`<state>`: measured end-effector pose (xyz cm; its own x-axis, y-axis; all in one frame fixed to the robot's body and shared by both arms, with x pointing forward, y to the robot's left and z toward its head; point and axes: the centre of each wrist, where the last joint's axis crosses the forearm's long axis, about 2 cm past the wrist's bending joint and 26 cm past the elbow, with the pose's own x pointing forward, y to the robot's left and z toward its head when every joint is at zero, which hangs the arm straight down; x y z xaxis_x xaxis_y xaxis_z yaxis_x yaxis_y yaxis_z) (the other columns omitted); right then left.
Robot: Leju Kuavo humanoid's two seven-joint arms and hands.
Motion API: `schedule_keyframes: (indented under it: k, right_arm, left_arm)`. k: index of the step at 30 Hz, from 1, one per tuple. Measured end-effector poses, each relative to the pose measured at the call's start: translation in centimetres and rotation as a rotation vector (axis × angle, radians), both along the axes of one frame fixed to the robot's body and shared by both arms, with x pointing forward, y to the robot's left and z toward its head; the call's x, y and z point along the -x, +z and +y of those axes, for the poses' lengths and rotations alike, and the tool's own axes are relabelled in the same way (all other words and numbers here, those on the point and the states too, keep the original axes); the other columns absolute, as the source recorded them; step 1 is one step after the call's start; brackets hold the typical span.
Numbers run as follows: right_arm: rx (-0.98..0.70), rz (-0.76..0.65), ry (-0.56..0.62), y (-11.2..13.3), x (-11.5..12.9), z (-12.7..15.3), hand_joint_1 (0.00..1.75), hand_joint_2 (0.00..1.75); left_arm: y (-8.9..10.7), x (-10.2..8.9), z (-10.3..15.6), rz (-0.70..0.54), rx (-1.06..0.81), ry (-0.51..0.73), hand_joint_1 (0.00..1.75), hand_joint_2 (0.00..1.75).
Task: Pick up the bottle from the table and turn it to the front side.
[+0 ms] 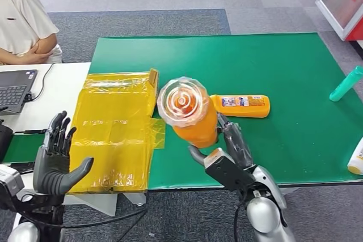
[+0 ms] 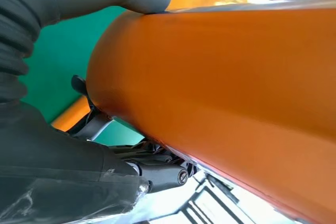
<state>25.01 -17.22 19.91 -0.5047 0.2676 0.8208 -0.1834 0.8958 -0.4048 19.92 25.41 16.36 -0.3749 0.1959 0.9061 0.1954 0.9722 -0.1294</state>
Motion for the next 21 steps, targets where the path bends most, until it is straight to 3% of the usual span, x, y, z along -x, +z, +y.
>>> schedule_keyframes:
  k: [8,15,21]
  right_arm:
    - [-0.117,0.018,0.059,0.5,0.9,0.7,1.75,1.75]
    - [-0.122,0.072,0.05,-1.0,0.8,1.8,1.75,1.75]
    - [-0.086,0.116,0.05,-2.4,0.6,2.8,1.75,1.75]
  left_arm:
    - [2.1,-0.4,-2.6,-0.065,0.001,-0.095,0.0,1.75]
    - [4.4,-1.2,-6.7,-0.143,-0.047,-0.28,0.0,1.75]
    - [6.6,-1.8,-9.5,-0.231,-0.182,-0.32,0.0,1.75]
